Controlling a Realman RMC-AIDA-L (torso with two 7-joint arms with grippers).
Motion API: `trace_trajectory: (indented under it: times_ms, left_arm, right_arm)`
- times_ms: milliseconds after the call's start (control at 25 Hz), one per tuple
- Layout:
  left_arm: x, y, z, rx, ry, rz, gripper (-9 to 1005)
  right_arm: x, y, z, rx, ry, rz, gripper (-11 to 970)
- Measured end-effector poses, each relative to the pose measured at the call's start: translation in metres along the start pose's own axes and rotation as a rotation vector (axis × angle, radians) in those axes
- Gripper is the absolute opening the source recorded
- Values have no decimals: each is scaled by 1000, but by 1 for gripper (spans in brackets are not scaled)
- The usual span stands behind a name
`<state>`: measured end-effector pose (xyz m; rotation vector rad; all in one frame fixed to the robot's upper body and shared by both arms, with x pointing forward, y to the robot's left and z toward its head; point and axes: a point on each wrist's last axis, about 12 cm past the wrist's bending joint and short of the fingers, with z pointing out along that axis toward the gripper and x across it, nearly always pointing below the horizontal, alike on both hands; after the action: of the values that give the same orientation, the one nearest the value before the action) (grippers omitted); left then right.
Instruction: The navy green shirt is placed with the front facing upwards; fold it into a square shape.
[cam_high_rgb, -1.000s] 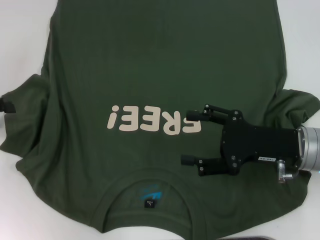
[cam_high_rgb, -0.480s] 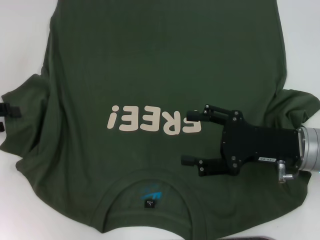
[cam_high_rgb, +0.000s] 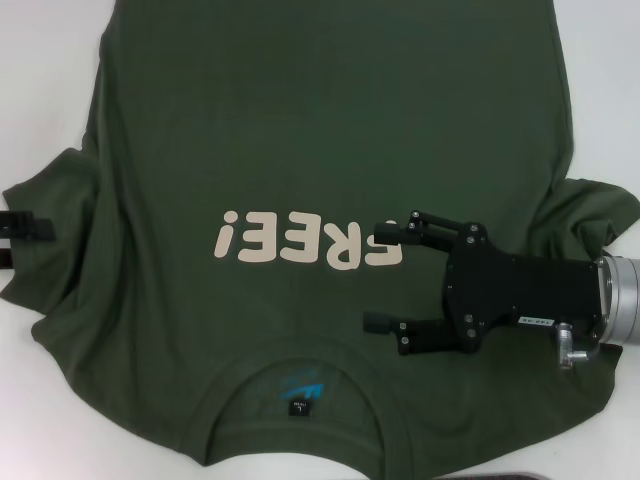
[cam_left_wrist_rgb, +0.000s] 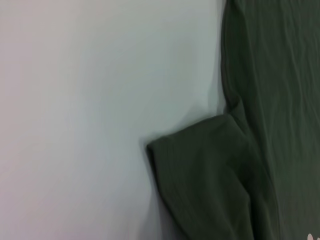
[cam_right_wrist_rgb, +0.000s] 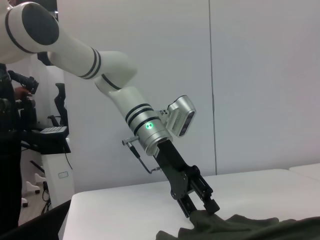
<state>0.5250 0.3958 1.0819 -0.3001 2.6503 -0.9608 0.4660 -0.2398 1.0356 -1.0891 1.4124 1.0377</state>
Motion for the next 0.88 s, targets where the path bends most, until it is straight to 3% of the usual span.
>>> trace_trajectory:
  times_ms: [600,840,880]
  left_arm:
    - [-2,-6,5,4,23,18,756]
    - [-6,-12,7,1,43,49,589]
    - [-6,-13,7,1,44,51,448]
  right_arm:
    - [-1,1,0,-5,-5,0,925]
    - [-2,0,1,-8,-7,-1,925]
    - [-2,-1,1,-8,-8,-2,925]
